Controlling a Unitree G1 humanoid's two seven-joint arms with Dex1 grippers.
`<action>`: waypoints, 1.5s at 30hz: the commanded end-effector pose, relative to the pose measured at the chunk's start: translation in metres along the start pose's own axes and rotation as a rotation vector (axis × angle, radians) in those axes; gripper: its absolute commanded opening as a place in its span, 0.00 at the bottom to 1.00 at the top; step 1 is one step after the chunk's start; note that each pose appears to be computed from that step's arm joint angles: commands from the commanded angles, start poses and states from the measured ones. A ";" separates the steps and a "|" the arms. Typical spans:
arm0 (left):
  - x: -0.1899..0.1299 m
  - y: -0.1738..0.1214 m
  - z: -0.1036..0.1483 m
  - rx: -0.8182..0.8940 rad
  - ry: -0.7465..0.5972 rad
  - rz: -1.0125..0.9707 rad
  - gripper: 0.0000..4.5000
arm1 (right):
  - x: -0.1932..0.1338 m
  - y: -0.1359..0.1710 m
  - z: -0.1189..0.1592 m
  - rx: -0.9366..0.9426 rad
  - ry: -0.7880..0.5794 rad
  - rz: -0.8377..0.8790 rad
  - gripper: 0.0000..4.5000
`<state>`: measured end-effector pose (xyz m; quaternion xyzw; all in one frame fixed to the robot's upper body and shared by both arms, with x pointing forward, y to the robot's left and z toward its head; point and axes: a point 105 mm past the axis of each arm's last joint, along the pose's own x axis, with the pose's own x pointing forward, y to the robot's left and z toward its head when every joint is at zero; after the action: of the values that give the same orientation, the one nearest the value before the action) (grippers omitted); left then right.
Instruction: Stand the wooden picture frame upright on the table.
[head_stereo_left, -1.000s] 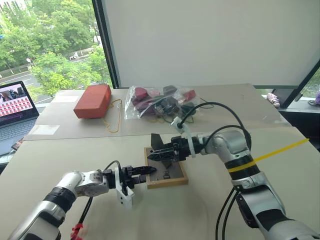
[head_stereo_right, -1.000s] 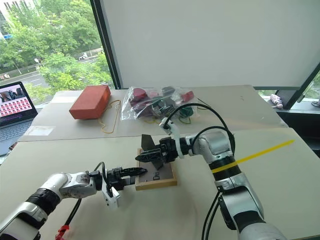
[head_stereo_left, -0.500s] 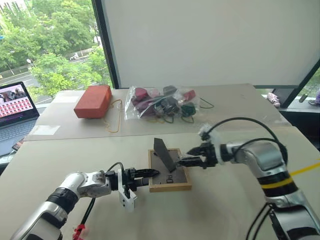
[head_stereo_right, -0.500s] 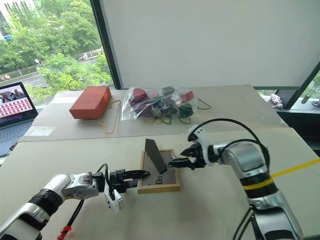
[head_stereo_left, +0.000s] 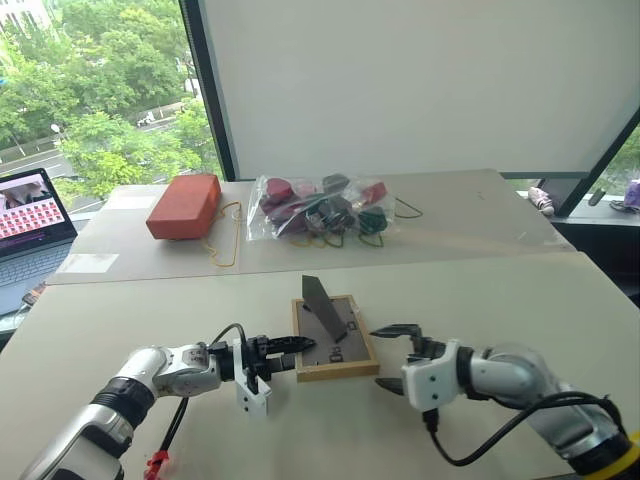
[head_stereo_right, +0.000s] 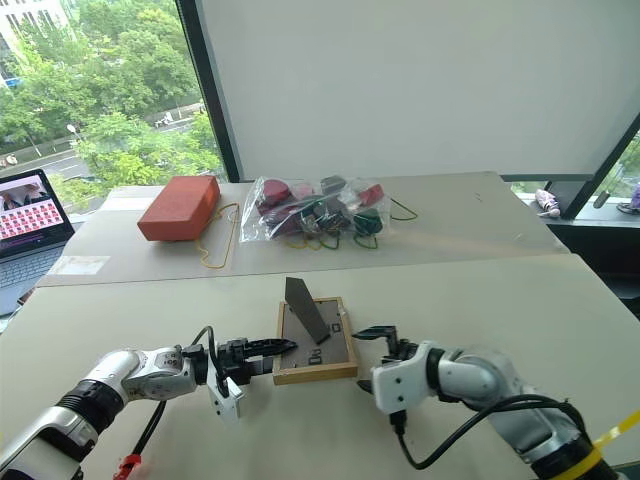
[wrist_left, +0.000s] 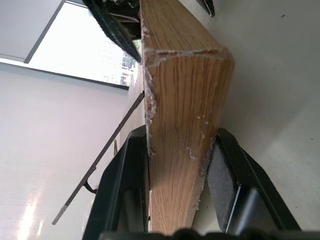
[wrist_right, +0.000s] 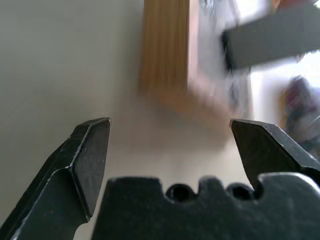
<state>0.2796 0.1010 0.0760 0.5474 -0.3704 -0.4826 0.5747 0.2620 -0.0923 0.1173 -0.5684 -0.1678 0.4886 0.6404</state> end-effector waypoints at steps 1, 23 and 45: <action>-0.006 -0.021 0.002 -0.048 0.013 -0.091 0.25 | 0.006 -0.019 0.017 -0.127 -0.057 -0.115 0.93; -0.056 0.020 -0.022 -0.396 0.370 0.349 0.77 | -0.024 -0.114 0.005 0.186 -0.032 -0.295 0.28; -0.060 0.003 0.008 -0.493 0.418 0.312 0.78 | -0.014 -0.128 -0.026 1.458 0.024 0.221 0.50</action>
<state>0.2571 0.1567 0.0748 0.4192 -0.1761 -0.3501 0.8190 0.3314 -0.1055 0.2162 -0.0092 0.2952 0.5158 0.8042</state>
